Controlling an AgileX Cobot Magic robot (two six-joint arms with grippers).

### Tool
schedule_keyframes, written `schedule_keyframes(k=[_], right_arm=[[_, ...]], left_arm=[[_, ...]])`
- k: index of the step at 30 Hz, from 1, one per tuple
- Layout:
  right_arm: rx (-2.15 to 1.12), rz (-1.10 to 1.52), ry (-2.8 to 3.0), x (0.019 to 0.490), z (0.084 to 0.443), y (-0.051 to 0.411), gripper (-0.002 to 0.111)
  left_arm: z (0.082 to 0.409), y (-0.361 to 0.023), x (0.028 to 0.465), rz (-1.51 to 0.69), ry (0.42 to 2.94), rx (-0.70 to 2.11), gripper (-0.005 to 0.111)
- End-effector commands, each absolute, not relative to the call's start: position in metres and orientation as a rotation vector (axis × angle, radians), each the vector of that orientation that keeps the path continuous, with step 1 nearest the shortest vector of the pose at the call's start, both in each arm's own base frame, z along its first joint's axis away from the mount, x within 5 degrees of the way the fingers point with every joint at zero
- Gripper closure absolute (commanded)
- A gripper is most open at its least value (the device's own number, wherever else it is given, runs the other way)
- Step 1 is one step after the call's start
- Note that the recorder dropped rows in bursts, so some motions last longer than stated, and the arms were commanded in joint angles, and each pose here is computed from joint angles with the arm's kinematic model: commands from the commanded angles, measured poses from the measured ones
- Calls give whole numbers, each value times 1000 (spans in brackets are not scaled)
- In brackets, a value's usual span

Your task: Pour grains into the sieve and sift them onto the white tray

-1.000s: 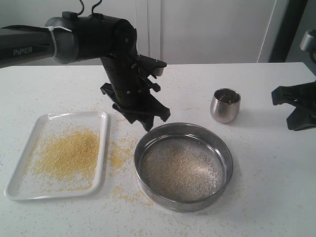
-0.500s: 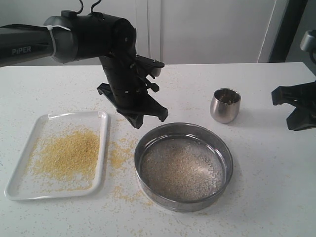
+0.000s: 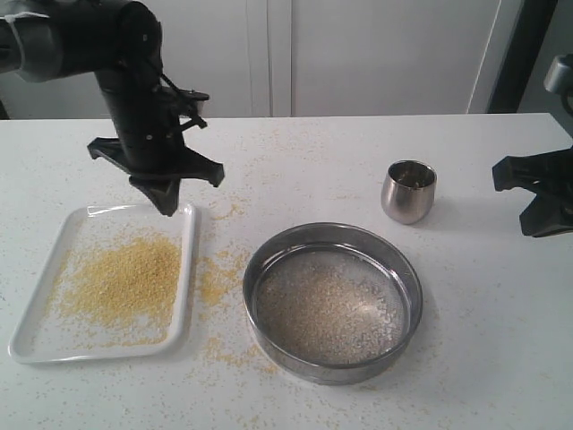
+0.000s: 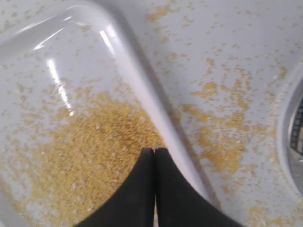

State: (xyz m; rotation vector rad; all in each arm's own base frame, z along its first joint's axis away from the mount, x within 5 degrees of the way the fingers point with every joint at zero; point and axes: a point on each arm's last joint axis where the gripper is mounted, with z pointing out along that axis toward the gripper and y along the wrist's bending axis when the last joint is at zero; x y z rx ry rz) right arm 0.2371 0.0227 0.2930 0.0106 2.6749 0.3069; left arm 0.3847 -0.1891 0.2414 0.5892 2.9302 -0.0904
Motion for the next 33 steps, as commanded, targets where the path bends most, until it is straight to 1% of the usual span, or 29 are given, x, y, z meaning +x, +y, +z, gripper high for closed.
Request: schedule_keyframes(k=[1, 6, 12, 22, 33], right_arm=[[11, 299, 2662, 237, 295, 21, 108], [11, 299, 2662, 237, 295, 21, 108], [11, 299, 2662, 237, 295, 21, 108], [11, 299, 2662, 237, 295, 21, 108], [11, 299, 2662, 237, 295, 21, 108]], left_arm=[[249, -148, 390, -61, 3030, 444, 107], [255, -95, 382, -56, 3038, 257, 107], [268, -59, 356, -67, 2946, 107, 107], [282, -50, 314, -93, 2825, 81, 107], [299, -44, 254, -159, 2716, 56, 107]])
